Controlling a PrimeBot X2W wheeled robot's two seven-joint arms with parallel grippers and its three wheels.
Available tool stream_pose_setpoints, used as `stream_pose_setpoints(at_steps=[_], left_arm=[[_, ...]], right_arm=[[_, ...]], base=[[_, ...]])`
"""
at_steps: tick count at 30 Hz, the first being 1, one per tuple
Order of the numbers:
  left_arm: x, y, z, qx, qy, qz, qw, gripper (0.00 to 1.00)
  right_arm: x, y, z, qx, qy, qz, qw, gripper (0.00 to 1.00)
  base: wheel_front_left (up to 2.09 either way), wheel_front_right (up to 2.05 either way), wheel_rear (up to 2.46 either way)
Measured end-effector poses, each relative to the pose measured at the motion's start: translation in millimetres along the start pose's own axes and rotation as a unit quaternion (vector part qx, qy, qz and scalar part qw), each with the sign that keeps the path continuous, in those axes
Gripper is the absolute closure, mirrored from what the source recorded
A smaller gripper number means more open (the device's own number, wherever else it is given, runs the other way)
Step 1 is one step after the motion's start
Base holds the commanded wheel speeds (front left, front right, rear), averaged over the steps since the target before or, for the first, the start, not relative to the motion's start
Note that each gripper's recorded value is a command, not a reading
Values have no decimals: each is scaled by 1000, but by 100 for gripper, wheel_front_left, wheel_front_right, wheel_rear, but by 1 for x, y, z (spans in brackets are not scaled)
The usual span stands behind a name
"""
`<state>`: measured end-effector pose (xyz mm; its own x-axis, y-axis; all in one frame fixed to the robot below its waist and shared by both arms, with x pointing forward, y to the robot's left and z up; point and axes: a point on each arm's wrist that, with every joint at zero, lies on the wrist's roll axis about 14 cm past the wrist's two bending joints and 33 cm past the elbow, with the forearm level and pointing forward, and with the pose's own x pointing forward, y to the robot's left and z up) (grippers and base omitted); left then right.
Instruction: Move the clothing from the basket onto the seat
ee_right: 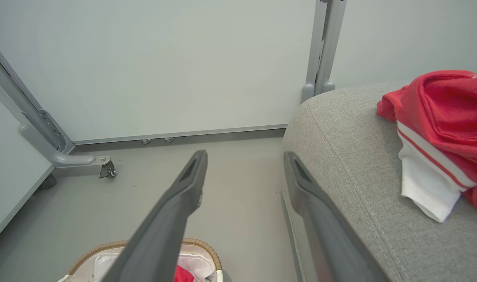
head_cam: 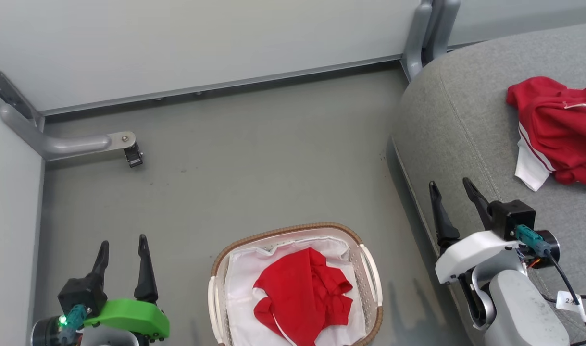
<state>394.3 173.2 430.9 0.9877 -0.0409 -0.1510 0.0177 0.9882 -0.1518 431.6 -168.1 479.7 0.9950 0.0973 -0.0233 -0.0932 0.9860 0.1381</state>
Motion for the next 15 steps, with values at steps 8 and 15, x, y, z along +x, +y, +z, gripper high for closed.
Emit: stream_pose_setpoints(at_steps=[8, 15], left_arm=[[-19, 10, -3, -11, 3, 17, 1000, 0], [-15, -9, -17, -19, 25, -14, 999, 0]], right_arm=[[-10, 10, -8, 4, 10, 11, 1000, 0], [-4, 10, -6, 7, 7, 11, 1000, 0]], base=[[0, 0, 0], [0, 0, 0]])
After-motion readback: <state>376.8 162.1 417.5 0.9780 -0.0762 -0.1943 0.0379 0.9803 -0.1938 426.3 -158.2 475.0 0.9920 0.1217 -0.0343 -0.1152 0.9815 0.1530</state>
